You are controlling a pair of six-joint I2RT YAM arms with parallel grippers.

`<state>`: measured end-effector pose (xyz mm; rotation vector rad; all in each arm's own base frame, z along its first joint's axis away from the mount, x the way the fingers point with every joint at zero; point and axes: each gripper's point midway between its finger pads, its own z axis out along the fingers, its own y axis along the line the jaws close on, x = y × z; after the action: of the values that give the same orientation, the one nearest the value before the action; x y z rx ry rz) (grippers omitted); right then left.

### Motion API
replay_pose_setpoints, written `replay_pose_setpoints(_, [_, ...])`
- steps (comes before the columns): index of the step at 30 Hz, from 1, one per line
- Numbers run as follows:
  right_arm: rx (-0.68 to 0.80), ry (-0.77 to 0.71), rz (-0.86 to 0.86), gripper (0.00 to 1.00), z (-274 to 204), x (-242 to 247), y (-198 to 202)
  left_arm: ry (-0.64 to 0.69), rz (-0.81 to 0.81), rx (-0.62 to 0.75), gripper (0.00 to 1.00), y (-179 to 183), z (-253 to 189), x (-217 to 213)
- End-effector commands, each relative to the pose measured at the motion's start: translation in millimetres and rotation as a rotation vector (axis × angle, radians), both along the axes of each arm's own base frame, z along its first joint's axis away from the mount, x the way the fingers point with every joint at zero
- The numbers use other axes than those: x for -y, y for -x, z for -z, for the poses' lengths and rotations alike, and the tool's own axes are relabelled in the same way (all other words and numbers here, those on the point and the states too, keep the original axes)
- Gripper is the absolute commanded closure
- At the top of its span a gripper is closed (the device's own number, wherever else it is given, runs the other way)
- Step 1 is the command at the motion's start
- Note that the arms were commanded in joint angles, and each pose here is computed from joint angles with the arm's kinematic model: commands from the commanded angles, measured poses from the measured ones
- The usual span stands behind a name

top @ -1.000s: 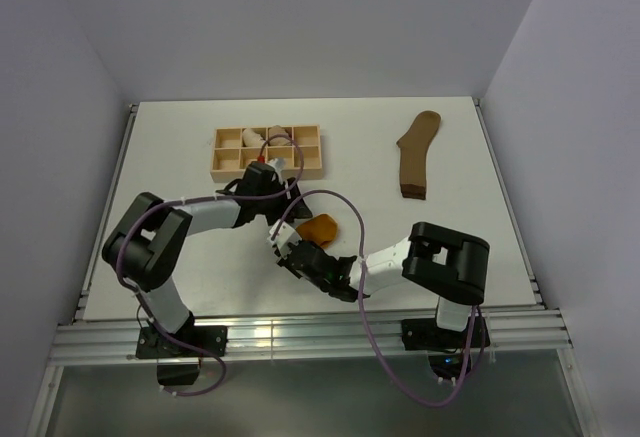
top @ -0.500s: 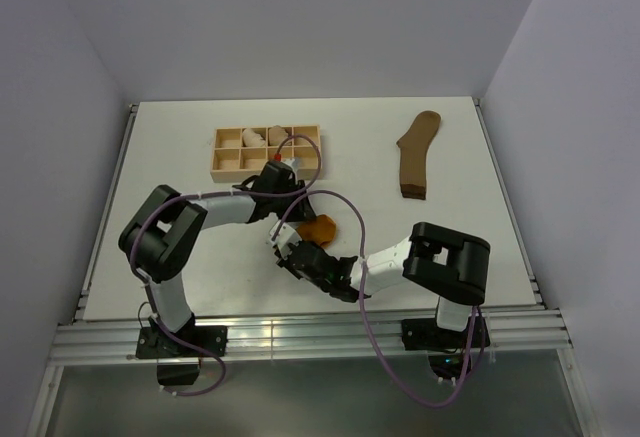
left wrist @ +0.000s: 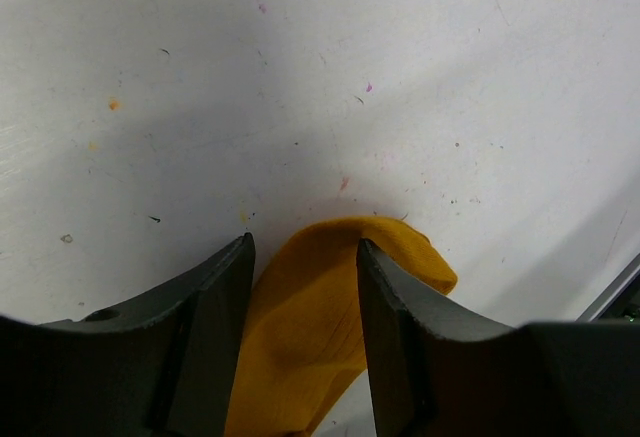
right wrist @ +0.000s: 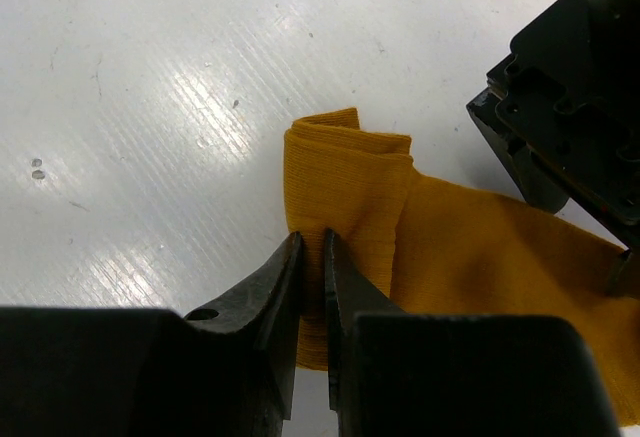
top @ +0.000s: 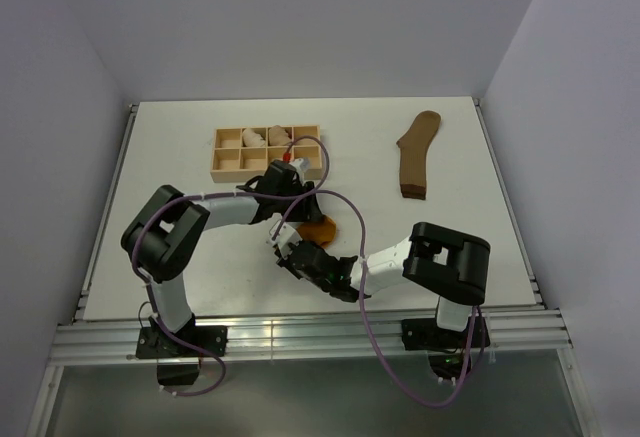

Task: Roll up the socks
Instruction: Roll the sock at the center of the board.

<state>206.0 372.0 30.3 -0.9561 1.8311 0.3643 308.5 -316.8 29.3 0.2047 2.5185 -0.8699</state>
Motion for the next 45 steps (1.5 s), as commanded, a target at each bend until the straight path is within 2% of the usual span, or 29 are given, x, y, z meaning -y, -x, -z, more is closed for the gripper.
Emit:
replay_pose_setpoints(1, [-0.107,0.075,-0.036,1.0,31.4,15.7,21.2,-0.148,0.048,-0.119,0.49,31.3,44.7,-21.9])
replay_pose_setpoints(9, [-0.107,0.075,-0.033,1.0,31.3,16.4,20.6,-0.166,0.08,-0.132,0.54,38.8,53.5,-18.1])
replay_pose_setpoints(12, [-0.106,0.072,-0.029,1.0,30.5,16.9,20.3,-0.178,0.076,-0.137,0.61,40.3,57.7,-17.7])
replay_pose_setpoints(13, [-0.109,0.071,-0.026,1.0,30.5,17.4,20.1,-0.185,0.072,-0.14,0.7,40.2,59.9,-18.6])
replay_pose_setpoints(15, [-0.108,0.068,-0.026,1.0,29.0,17.2,20.0,-0.199,0.062,-0.144,0.79,39.4,62.4,-20.7])
replay_pose_setpoints(16, [-0.109,0.067,-0.025,1.0,28.4,17.4,20.1,-0.206,0.051,-0.136,0.89,36.5,62.6,-22.0])
replay_pose_setpoints(18, [-0.111,0.064,-0.02,1.0,27.8,18.9,19.9,-0.213,0.031,-0.124,1.0,33.0,59.6,-22.9])
replay_pose_setpoints(22, [-0.133,0.041,-0.01,1.0,23.5,21.0,21.0,-0.243,-0.046,-0.084,1.0,18.4,52.1,-32.3])
replay_pose_setpoints(30, [-0.258,-0.04,0.021,1.0,21.4,31.5,19.2,-0.186,-0.22,0.002,1.0,-20.2,22.9,-54.8])
replay_pose_setpoints(45, [-0.643,-0.241,-0.057,1.0,21.8,35.9,11.8,-0.158,-0.276,0.045,1.0,-35.0,9.2,-60.7])
